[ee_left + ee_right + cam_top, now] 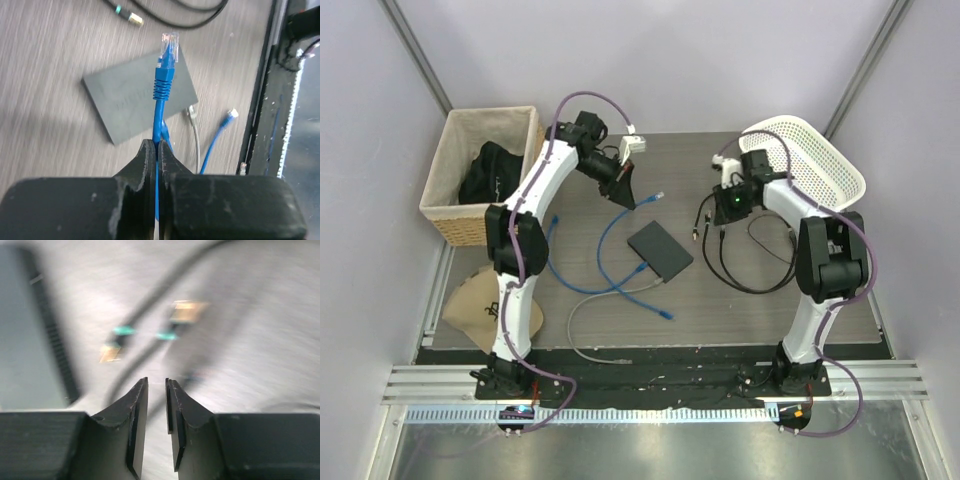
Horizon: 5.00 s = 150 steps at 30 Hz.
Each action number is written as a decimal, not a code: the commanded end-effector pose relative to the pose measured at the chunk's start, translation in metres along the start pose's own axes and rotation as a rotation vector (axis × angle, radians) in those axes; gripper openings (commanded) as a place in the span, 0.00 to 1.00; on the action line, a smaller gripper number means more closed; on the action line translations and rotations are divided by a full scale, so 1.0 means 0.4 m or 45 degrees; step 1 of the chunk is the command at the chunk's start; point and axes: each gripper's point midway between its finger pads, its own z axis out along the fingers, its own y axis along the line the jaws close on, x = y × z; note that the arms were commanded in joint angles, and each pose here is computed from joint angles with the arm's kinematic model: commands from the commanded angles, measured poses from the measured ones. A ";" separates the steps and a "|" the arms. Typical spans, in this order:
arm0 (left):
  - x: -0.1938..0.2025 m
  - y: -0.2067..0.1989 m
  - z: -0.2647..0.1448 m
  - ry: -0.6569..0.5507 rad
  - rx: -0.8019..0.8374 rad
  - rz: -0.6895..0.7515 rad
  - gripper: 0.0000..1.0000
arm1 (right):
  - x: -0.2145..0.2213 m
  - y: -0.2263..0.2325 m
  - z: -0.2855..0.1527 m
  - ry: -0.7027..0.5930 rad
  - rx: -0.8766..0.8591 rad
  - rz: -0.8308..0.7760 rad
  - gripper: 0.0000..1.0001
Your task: Pull the plug from the switch port
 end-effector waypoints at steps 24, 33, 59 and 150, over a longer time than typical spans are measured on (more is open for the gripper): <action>-0.484 0.064 0.323 -0.744 0.094 -0.515 1.00 | -0.210 -0.405 -0.535 -0.615 0.862 0.264 0.31; -0.335 0.204 0.051 -0.643 -0.576 -0.476 1.00 | -0.226 -0.159 -0.382 -0.562 0.495 0.058 0.35; 0.288 -0.009 0.149 0.075 -0.143 -0.665 0.70 | -0.006 0.340 0.077 -0.056 -0.353 -0.205 0.25; 0.352 0.061 0.340 0.044 0.022 -0.944 0.44 | 0.102 0.286 0.128 0.082 -0.210 -0.088 0.25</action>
